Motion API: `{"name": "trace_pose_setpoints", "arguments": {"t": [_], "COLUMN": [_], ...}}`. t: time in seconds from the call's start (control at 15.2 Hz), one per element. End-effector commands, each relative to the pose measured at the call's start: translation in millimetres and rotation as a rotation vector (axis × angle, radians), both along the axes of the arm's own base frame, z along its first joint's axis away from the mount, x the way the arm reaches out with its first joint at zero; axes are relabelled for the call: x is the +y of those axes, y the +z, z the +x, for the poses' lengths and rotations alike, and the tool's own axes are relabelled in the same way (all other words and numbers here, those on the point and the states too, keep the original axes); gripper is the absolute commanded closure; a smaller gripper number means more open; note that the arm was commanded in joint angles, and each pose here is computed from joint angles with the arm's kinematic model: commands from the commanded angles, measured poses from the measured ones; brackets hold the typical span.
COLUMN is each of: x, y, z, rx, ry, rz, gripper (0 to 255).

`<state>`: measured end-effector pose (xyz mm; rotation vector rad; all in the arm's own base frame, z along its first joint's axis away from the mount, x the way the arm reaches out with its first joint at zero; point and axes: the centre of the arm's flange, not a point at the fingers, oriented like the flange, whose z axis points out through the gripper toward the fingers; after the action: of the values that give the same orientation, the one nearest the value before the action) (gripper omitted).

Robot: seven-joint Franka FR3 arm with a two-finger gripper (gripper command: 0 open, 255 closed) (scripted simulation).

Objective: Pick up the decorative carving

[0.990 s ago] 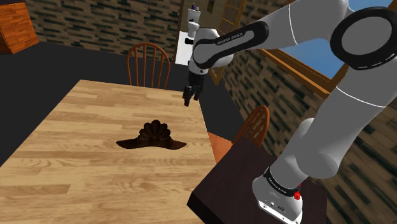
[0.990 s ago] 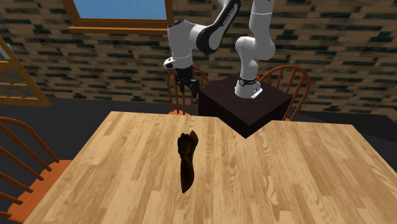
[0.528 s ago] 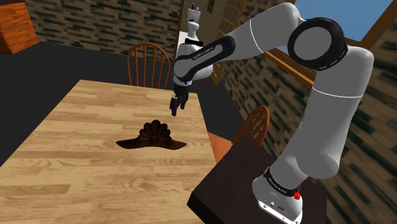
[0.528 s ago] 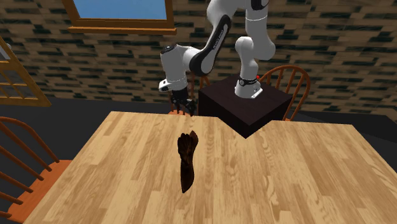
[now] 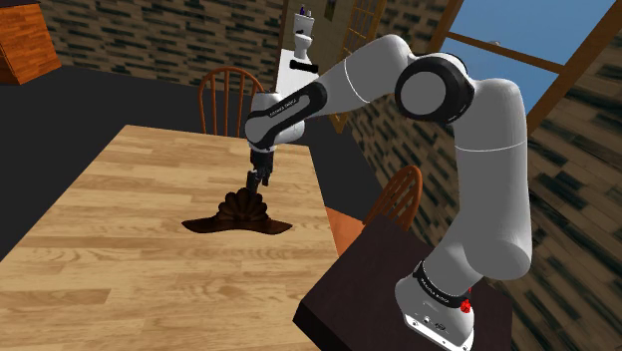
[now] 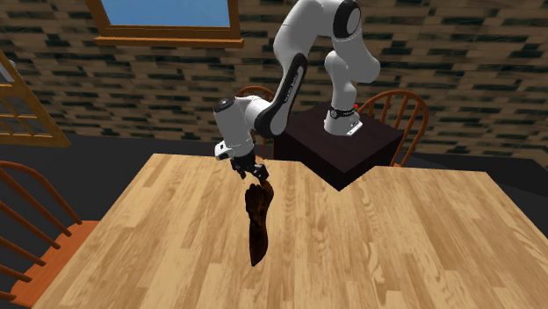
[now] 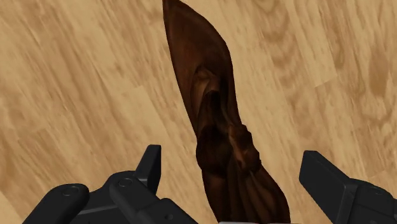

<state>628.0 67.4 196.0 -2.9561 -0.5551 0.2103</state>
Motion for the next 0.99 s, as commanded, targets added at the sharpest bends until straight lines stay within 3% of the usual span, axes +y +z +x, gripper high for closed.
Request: {"name": "trace_pose_setpoints", "arguments": {"t": [0.0,0.53,0.59,0.92], "x": [6,6,6,6], "y": [-17,-51,-51,-51], "z": [4,4,3,3], "rx": [0.003,0.003,0.003,0.003], "ry": [0.012,0.012,0.012,0.012], "rz": [0.004,0.004,0.003,0.003], "gripper": [0,0,255,255]}}
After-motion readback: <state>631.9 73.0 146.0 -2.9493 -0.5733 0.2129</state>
